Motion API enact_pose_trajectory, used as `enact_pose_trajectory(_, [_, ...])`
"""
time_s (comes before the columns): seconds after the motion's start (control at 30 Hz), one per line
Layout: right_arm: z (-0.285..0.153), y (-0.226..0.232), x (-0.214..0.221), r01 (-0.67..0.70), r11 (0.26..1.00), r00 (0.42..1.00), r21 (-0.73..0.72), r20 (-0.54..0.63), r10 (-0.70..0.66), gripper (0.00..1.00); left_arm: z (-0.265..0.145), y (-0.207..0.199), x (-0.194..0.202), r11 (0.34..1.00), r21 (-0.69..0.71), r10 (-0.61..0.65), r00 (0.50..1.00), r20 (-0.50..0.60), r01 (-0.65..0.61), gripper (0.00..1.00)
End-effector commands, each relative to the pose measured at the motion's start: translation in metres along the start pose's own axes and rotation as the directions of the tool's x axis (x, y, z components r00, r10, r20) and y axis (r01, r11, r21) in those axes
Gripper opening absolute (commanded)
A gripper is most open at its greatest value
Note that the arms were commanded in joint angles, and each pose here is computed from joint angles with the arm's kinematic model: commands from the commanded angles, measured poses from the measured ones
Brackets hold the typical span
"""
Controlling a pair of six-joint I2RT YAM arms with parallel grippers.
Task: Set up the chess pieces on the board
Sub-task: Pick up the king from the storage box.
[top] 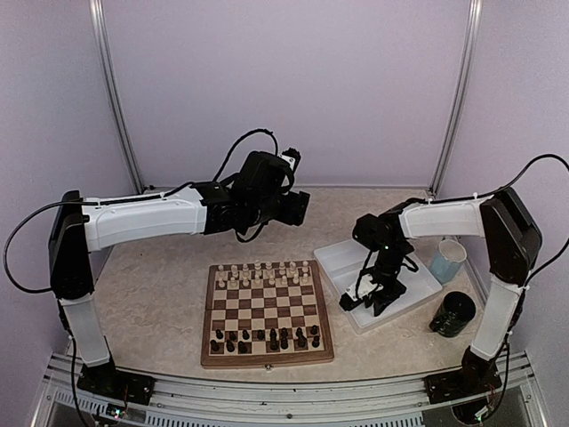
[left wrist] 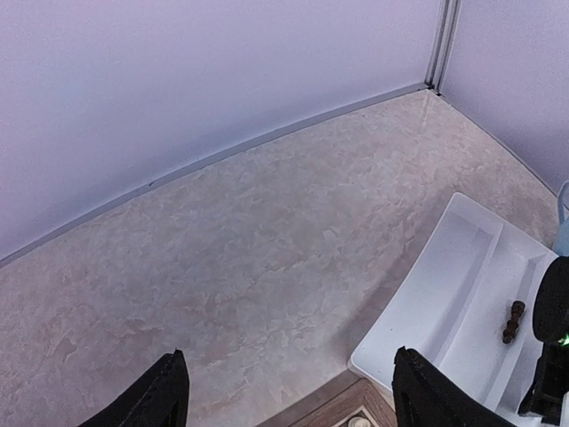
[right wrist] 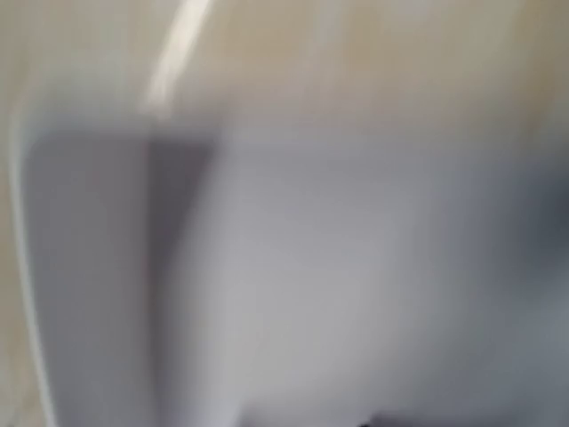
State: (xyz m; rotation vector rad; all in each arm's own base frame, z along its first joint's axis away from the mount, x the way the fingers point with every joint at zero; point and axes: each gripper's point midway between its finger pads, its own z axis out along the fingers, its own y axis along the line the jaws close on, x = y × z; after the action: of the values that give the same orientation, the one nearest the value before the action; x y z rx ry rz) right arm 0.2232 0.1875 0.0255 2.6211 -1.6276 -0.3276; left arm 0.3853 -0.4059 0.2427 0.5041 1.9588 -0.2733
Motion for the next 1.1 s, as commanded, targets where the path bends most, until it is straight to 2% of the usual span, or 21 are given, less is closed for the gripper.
enact_pose_trajectory(0.0, [-0.011, -0.003, -0.050, 0.029, 0.999, 0.980, -0.023, 0.197, -0.024, 0.35, -0.010, 0.018, -0.008, 0.998, -0.034, -0.044, 0.999, 0.001, 0.044, 0.78])
enact_pose_trajectory(0.17, [-0.008, -0.013, -0.062, -0.047, 0.999, 0.965, -0.014, 0.259, 0.049, 0.35, -0.009, 0.022, -0.003, 0.998, -0.035, -0.057, 0.998, -0.016, 0.057, 0.78])
enact_pose_trajectory(0.47, [-0.026, -0.002, -0.050, -0.110, 0.992, 0.963, -0.061, 0.240, 0.121, 0.30, -0.008, 0.014, -0.003, 0.999, 0.016, -0.044, 0.999, -0.028, 0.045, 0.78])
enact_pose_trajectory(0.77, [-0.014, 0.013, 0.001, -0.290, 0.950, 0.930, -0.118, 0.200, 0.309, 0.28, -0.007, 0.001, 0.012, 0.996, 0.086, -0.030, 0.997, -0.068, 0.036, 0.77])
enact_pose_trajectory(0.97, [-0.011, -0.012, 0.061, -0.483, 0.875, 0.863, -0.028, 0.156, 0.481, 0.21, -0.008, 0.001, 0.013, 0.995, 0.104, -0.004, 0.997, -0.075, 0.012, 0.76])
enact_pose_trajectory(1.07, [-0.037, -0.028, 0.065, -0.510, 0.860, 0.838, 0.017, 0.234, 0.492, 0.21, -0.008, 0.002, 0.013, 0.993, 0.118, -0.008, 0.997, -0.075, 0.017, 0.75])
